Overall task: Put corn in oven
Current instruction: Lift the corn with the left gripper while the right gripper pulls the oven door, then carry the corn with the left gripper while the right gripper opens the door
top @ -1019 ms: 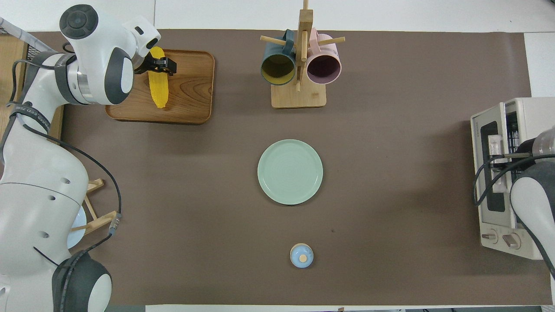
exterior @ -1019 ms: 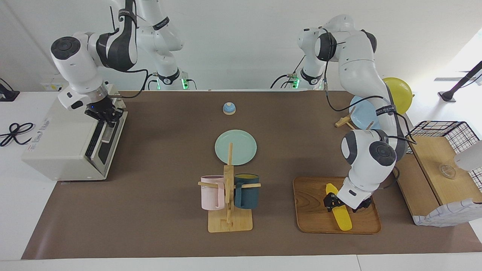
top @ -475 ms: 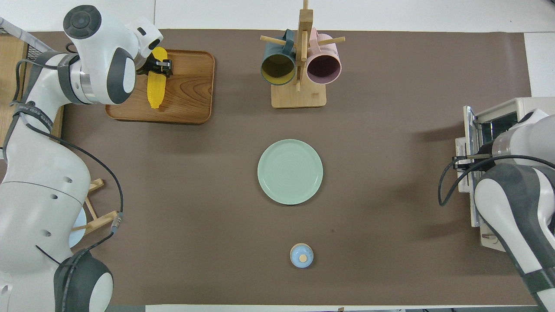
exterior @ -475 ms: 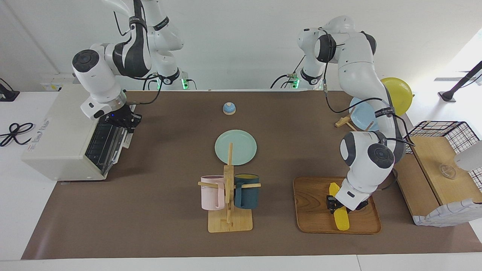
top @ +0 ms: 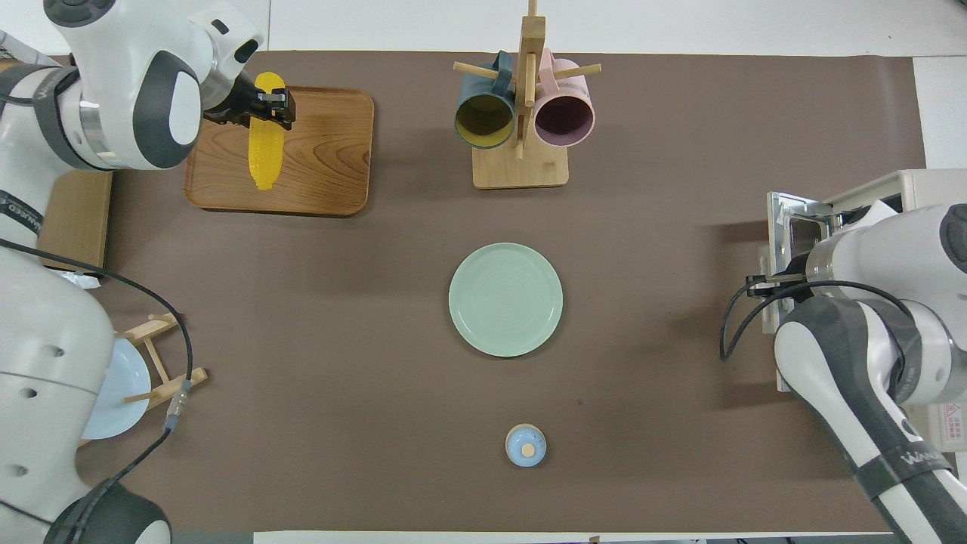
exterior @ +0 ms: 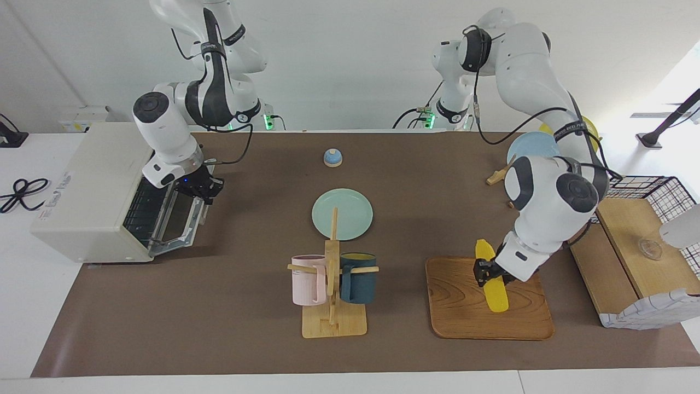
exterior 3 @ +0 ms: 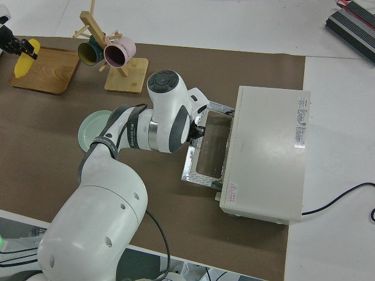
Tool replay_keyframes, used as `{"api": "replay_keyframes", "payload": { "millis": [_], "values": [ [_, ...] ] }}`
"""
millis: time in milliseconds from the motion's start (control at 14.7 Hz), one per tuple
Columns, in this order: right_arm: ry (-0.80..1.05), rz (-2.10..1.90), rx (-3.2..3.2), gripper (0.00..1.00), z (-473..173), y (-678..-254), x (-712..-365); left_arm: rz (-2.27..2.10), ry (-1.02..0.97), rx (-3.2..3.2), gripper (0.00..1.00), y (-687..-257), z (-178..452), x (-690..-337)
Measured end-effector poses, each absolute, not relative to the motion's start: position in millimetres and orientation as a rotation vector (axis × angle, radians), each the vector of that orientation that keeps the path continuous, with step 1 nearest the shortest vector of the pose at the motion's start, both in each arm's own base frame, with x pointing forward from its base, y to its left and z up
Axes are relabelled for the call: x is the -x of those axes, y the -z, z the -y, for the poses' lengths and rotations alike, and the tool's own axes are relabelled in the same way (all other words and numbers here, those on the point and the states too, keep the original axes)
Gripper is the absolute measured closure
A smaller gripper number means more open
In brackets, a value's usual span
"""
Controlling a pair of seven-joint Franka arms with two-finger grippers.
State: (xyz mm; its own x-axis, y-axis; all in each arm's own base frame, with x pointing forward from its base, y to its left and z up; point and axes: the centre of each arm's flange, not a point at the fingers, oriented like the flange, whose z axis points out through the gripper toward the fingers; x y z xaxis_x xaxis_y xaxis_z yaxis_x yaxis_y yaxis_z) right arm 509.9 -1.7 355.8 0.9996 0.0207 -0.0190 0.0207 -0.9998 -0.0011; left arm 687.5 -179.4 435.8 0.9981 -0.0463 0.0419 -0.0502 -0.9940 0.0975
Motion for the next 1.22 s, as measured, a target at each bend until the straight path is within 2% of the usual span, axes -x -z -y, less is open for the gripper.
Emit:
{"api": "replay_keyframes", "payload": {
  "millis": [340,679,883,1223],
  "values": [
    [-0.036,0.047,3.138,0.99,-6.0,-307.4,-511.8,-0.009,0.053,-3.050,0.47,-438.5,297.7,-559.6],
    [-0.044,0.045,3.136,0.99,-5.6,-296.6,-513.8,-0.041,-0.140,-2.955,0.47,-401.3,396.9,-475.9],
    [-0.052,0.017,3.123,0.99,-4.1,-298.3,-515.5,-0.020,-0.181,-2.928,0.47,-372.7,422.3,-453.2],
    [-0.025,-0.051,3.122,0.99,-4.6,-306.7,-523.1,0.002,-0.191,-2.930,0.47,-320.0,446.2,-451.8]
  ]
}}
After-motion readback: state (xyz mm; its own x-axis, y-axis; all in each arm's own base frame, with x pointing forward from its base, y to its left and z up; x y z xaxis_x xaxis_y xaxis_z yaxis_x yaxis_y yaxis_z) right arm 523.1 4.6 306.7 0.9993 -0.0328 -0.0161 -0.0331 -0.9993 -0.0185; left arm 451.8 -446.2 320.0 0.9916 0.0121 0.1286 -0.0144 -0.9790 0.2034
